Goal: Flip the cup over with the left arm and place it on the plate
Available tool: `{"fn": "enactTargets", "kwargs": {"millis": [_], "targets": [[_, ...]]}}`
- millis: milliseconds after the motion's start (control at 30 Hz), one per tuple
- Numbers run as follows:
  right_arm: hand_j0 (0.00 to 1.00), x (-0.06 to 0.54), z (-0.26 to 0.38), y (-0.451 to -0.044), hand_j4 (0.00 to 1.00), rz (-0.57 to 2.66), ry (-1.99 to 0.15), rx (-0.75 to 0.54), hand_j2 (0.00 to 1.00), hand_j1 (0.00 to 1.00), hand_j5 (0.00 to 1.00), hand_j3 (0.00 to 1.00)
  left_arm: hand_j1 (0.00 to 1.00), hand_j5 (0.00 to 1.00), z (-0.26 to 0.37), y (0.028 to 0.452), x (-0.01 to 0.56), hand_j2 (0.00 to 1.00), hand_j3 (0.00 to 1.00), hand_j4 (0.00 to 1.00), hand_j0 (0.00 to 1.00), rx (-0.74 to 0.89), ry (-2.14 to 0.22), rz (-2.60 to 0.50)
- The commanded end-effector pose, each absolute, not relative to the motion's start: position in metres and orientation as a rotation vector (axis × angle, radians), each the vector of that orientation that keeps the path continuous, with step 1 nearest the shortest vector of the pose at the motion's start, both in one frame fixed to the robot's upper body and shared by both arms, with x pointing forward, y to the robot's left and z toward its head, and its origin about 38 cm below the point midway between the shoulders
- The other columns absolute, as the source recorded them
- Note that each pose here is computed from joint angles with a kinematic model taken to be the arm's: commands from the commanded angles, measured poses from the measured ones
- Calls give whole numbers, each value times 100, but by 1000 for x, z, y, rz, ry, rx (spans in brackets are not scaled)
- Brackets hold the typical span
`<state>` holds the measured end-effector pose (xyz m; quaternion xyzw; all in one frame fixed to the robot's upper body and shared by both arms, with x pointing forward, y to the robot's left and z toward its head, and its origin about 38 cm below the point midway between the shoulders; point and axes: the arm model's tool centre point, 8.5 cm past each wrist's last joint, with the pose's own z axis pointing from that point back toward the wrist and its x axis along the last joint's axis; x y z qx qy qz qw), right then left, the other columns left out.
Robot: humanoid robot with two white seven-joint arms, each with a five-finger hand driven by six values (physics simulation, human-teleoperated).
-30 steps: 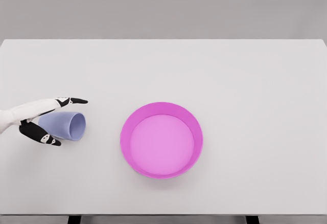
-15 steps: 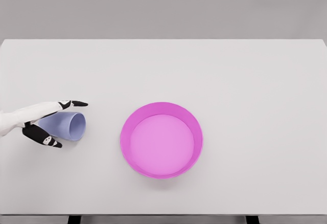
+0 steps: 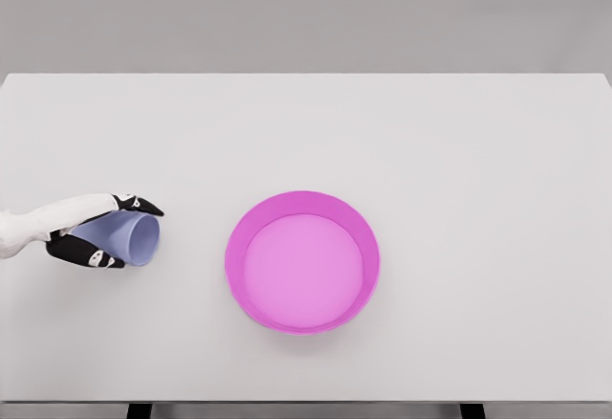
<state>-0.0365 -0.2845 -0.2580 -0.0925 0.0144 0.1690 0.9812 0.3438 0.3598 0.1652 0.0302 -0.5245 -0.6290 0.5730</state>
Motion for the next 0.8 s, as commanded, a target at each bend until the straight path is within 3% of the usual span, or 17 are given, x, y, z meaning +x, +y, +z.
{"fn": "enactTargets", "kwargs": {"millis": [0, 233, 533, 767], "targets": [[100, -36, -258, -285, 100, 340, 28, -185, 100, 100, 100, 100, 72, 72, 165, 359, 344, 72, 72, 72, 72, 66, -1234, -1468], [100, -37, -258, -285, 100, 340, 29, -187, 100, 100, 100, 100, 64, 64, 183, 342, 339, 64, 64, 64, 64, -23, -1367, -1482], [100, -37, -258, -285, 100, 340, 29, -187, 100, 100, 100, 100, 65, 65, 225, 328, 346, 65, 65, 65, 65, -134, -1638, -1436], [100, -37, -258, -285, 100, 340, 29, -187, 100, 100, 100, 100, 65, 65, 239, 320, 353, 65, 65, 65, 65, -205, -1717, -1353]]}}
